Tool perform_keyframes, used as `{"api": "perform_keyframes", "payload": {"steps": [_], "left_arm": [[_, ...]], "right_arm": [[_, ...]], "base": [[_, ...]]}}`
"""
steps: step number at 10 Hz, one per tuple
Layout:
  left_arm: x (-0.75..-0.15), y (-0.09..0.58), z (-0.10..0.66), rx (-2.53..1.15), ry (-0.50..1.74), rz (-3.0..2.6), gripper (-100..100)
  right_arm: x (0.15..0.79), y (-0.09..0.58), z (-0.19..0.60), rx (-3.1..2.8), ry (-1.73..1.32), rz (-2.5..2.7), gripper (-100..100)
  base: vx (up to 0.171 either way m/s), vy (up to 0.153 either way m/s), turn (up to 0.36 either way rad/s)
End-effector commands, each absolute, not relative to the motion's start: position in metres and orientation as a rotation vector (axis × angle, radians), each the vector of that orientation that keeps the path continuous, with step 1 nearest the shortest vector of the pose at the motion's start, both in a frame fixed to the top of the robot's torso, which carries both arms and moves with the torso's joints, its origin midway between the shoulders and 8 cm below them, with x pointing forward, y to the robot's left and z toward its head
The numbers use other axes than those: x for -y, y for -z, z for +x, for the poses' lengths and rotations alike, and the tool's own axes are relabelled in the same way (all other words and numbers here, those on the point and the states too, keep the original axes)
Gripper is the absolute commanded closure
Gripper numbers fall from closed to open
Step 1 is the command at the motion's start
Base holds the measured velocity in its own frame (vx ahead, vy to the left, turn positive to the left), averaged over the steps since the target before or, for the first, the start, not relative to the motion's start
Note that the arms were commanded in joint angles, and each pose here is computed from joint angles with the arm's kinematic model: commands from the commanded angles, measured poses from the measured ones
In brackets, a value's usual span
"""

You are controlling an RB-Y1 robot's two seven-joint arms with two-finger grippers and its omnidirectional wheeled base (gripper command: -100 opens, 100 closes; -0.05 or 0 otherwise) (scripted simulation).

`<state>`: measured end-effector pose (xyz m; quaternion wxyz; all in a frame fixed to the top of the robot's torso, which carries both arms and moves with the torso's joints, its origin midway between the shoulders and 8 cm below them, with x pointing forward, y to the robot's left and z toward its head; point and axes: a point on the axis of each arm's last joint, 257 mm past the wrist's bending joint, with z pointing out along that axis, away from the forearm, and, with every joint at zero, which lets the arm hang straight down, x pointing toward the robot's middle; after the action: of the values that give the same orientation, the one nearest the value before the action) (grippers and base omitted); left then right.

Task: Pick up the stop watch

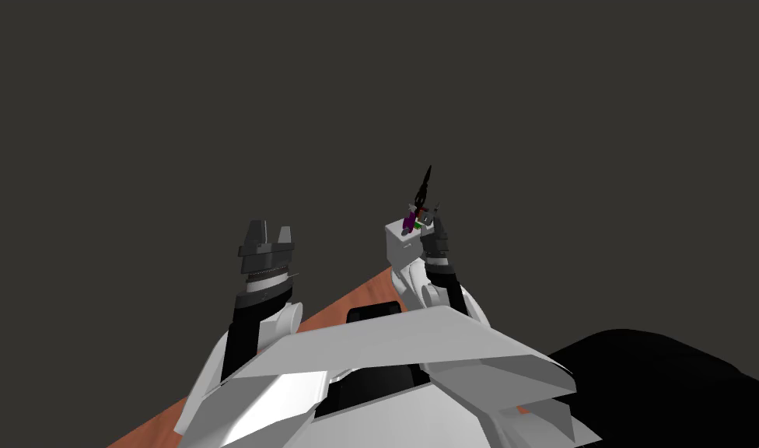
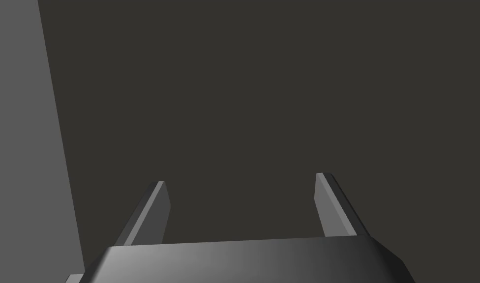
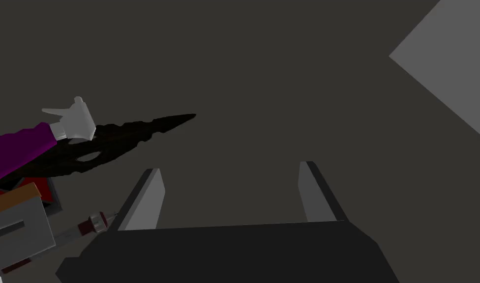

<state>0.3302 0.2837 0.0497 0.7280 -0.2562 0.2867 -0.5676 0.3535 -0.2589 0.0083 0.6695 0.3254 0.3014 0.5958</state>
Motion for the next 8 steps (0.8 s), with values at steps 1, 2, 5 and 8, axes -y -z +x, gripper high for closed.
{"api": "perform_keyframes", "payload": {"steps": [1,2,5,8], "left_arm": [[-0.284,-0.05,0.33,-0.632,1.251,-0.564,0],[-0.284,-0.05,0.33,-0.632,1.251,-0.564,0],[-0.284,-0.05,0.33,-0.632,1.251,-0.565,0],[-0.284,-0.05,0.33,-0.631,1.251,-0.565,0]], "right_arm": [[0.253,-0.001,0.359,-0.728,-1.345,0.72,-100],[0.249,0.006,0.365,-0.765,-1.345,0.715,-100],[0.238,0.037,0.389,-0.898,-1.336,0.72,-100],[0.227,0.074,0.419,-1.045,-1.309,0.738,-100]], "base": [[-0.014,0.027,0.032],[-0.025,0.06,0.037],[-0.037,0.11,0.063],[-0.049,0.172,0.087]]}}
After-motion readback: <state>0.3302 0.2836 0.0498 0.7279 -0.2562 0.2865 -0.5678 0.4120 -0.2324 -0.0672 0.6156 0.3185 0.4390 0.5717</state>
